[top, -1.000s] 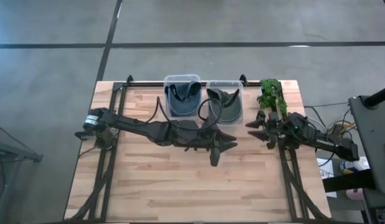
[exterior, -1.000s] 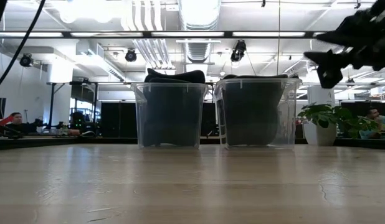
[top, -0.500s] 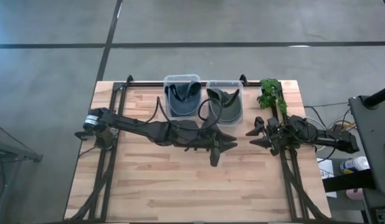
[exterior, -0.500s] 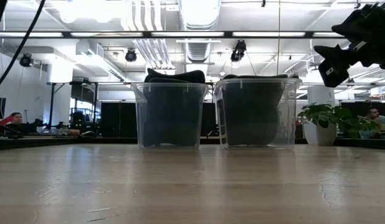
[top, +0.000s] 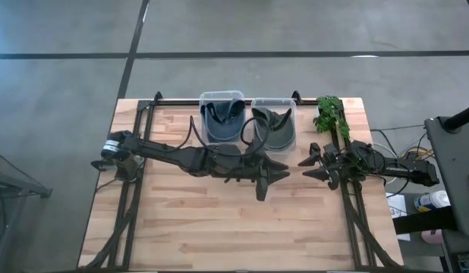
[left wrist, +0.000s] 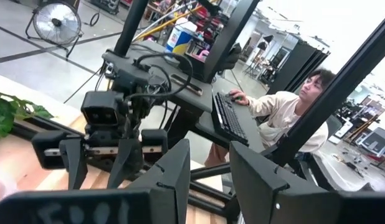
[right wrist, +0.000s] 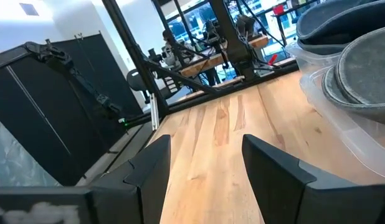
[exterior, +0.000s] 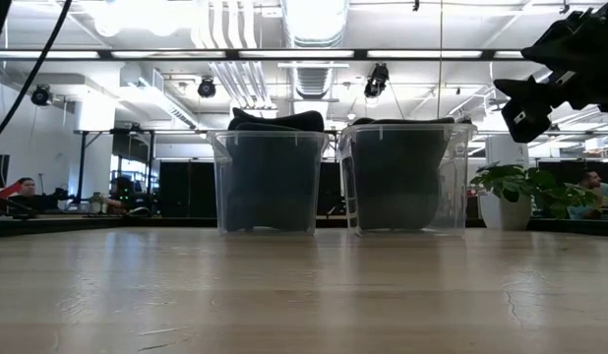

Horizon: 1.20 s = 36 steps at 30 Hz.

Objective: Pick & Place hat
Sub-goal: Return to Home Position

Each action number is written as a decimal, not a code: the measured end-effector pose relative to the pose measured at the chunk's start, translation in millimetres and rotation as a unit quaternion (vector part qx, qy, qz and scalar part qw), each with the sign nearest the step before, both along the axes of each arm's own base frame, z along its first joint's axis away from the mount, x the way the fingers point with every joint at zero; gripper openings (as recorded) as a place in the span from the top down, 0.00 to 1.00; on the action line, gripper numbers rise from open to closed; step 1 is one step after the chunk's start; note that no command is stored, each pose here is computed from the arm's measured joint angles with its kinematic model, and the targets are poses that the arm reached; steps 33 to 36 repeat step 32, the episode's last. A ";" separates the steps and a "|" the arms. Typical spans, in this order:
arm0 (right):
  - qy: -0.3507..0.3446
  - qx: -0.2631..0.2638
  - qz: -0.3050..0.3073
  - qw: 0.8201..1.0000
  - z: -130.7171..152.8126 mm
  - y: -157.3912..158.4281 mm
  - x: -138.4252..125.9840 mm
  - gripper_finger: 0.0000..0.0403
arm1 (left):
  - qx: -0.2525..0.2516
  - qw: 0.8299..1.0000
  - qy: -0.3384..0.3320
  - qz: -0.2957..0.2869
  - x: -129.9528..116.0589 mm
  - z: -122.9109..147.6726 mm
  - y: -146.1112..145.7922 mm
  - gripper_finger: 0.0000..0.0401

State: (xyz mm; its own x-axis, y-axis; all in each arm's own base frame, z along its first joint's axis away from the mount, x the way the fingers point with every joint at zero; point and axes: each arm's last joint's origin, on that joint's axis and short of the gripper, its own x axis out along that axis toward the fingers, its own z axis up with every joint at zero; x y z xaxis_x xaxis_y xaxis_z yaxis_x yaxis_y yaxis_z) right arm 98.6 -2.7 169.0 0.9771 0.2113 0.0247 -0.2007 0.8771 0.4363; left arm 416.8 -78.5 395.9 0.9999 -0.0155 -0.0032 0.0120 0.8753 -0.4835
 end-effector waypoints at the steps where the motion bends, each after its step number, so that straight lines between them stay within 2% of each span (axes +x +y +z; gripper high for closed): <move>1: 0.000 0.000 0.000 1.000 0.0 0.0 0.0 0.52 | 0.000 1.000 0.003 0.000 0.3 -1.9 0.4 0.74; 6: 0.000 0.000 0.000 1.000 0.0 0.0 0.0 0.52 | 0.003 1.000 0.015 0.001 0.7 -5.8 1.9 0.74; 10: -0.001 0.000 0.000 1.000 0.1 0.0 0.0 0.52 | 0.000 0.997 0.068 -0.026 -11.1 -3.1 14.0 0.74; 12: -0.001 0.000 0.000 1.000 0.1 0.0 -0.1 0.52 | -0.003 0.993 0.116 -0.021 -29.0 3.0 18.7 0.74; 14: -0.001 0.000 0.000 1.000 0.2 -0.1 0.0 0.52 | 0.004 0.991 0.132 0.010 -50.4 15.3 23.9 0.74; 18: 0.002 0.000 0.000 1.000 -0.2 -0.1 0.2 0.52 | 0.088 0.984 0.116 0.104 -104.5 31.3 37.9 0.74; 20: 0.003 0.001 0.000 1.000 -0.4 -0.1 0.4 0.52 | 0.127 0.981 0.083 0.119 -131.1 28.7 43.9 0.74; 23: 0.003 0.001 0.000 1.000 -0.4 -0.1 0.4 0.52 | 0.158 0.982 -0.002 0.099 -171.1 13.9 48.9 0.74; 25: 0.003 0.001 0.000 1.000 -0.4 0.0 0.4 0.52 | 0.160 0.982 -0.049 0.090 -194.7 -5.8 52.7 0.74; 27: 0.003 0.001 0.000 1.000 -0.4 0.0 0.4 0.52 | 0.169 0.980 -0.069 0.084 -212.8 -32.8 57.6 0.74; 30: 0.003 0.001 0.000 1.000 -0.4 0.0 0.4 0.52 | 0.156 0.981 -0.084 0.083 -230.5 -72.8 64.1 0.74; 32: 0.003 0.000 0.000 1.000 -0.4 -0.1 0.4 0.52 | 0.144 0.981 -0.096 0.087 -240.5 -89.6 67.8 0.74; 36: 0.003 0.000 0.000 1.000 -0.4 -0.1 0.4 0.52 | 0.144 0.981 -0.096 0.087 -240.5 -89.6 67.8 0.74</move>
